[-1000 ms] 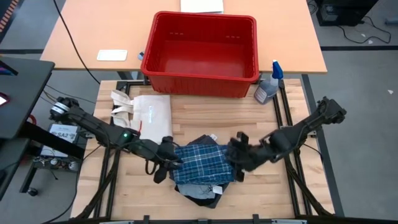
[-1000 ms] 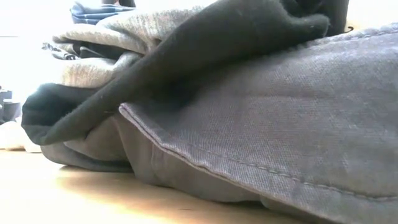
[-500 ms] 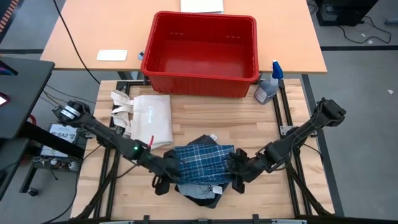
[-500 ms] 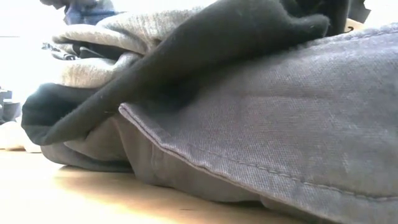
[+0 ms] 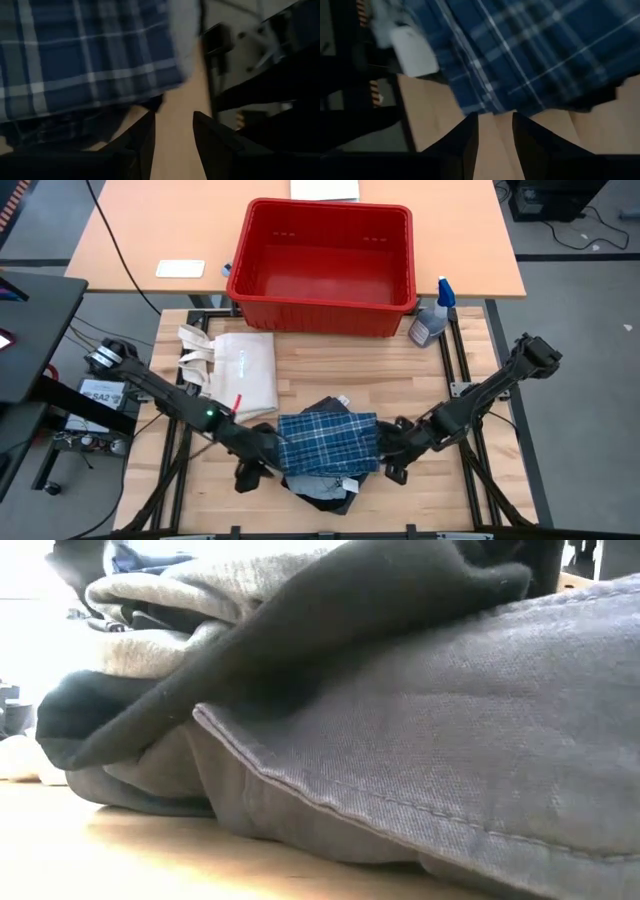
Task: Sort clothes
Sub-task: Adjust the blue pants on top of the stacked clothes
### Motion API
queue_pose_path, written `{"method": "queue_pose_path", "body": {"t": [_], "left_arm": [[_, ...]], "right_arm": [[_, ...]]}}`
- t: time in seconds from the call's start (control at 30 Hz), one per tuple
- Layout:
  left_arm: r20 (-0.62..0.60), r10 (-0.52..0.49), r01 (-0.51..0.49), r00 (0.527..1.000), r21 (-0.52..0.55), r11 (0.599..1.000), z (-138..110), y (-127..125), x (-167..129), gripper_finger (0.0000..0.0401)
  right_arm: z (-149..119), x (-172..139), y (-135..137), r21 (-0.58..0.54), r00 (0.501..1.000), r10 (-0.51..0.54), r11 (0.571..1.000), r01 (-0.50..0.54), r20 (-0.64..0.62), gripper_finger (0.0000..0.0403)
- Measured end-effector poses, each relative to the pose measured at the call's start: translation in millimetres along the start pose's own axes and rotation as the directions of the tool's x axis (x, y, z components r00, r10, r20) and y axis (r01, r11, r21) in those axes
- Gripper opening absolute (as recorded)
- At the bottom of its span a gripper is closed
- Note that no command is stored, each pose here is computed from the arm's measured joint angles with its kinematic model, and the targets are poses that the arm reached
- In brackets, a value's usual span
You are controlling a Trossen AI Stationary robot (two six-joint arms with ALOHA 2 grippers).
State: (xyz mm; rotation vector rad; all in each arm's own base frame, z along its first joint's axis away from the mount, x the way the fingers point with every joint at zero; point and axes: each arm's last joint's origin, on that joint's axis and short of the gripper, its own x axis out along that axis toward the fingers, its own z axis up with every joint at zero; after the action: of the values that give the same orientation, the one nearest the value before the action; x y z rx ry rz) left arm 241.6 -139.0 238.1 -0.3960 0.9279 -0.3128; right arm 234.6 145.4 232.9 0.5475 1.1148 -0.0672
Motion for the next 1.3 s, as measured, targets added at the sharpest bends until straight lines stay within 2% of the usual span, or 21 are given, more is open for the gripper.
{"method": "queue_pose_path", "body": {"t": [0.1, 0.27, 0.4, 0.5, 0.67, 0.8, 0.97, 1.07, 1.2, 1.3], "left_arm": [[0.059, -0.035, 0.035, 0.998, 0.007, 0.999, 3.7, -4.7, -16.4, 0.0137], [0.157, 0.047, -0.044, 0.986, -0.021, 0.999, 11.2, 2.1, -25.4, 0.0137], [0.18, 0.053, -0.04, 0.982, -0.075, 0.996, 15.0, 5.0, -26.1, 0.0137], [0.218, 0.032, -0.008, 0.975, -0.111, 0.994, 19.2, 4.2, -28.3, 0.0137], [0.365, -0.034, 0.071, 0.93, -0.087, 0.994, 32.2, -2.9, -40.3, 0.0137], [0.424, -0.019, 0.052, 0.905, -0.066, 0.996, 39.4, 1.0, -42.6, 0.0137], [0.452, 0.032, 0.037, 0.891, -0.143, 0.989, 48.3, 16.4, -45.7, 0.0137], [0.47, 0.03, 0.062, 0.882, -0.18, 0.982, 54.0, 25.9, -54.4, 0.0137], [0.489, 0.012, 0.097, 0.872, -0.198, 0.975, 58.8, 34.3, -66.3, 0.0137], [0.508, 0.002, 0.114, 0.861, -0.198, 0.974, 60.6, 37.1, -74.4, 0.0137]], "right_arm": [[3.9, -24.2, 1.9, 0.001, 0.999, 0.016, 1.0, -0.016, 0.046, 0.0129], [6.9, -54.6, -3.5, 0.008, 0.979, 0.014, 1.0, -0.016, 0.203, 0.0129], [9.1, -68.7, -8.3, -0.017, 0.947, -0.022, 0.999, 0.029, 0.319, 0.0129], [10.2, -74.8, -10.5, 0.03, 0.94, -0.016, 1.0, 0.006, 0.342, 0.0129], [13.8, -75.3, -9.7, 0.059, 0.93, -0.006, 0.998, -0.017, 0.368, 0.013], [28.7, -76.5, -10.9, 0.087, 0.904, 0.03, 0.993, -0.074, 0.427, 0.013], [49.9, -81.4, -14.4, 0.116, 0.844, 0.062, 0.982, -0.146, 0.532, 0.013], [55.5, -81.8, -19.3, 0.125, 0.841, 0.051, 0.982, -0.14, 0.538, 0.013], [61.7, -78.7, -25.3, 0.13, 0.865, 0.069, 0.98, -0.153, 0.497, 0.013], [71.7, -72.7, -26.8, 0.093, 0.894, 0.092, 0.985, -0.148, 0.439, 0.013]]}}
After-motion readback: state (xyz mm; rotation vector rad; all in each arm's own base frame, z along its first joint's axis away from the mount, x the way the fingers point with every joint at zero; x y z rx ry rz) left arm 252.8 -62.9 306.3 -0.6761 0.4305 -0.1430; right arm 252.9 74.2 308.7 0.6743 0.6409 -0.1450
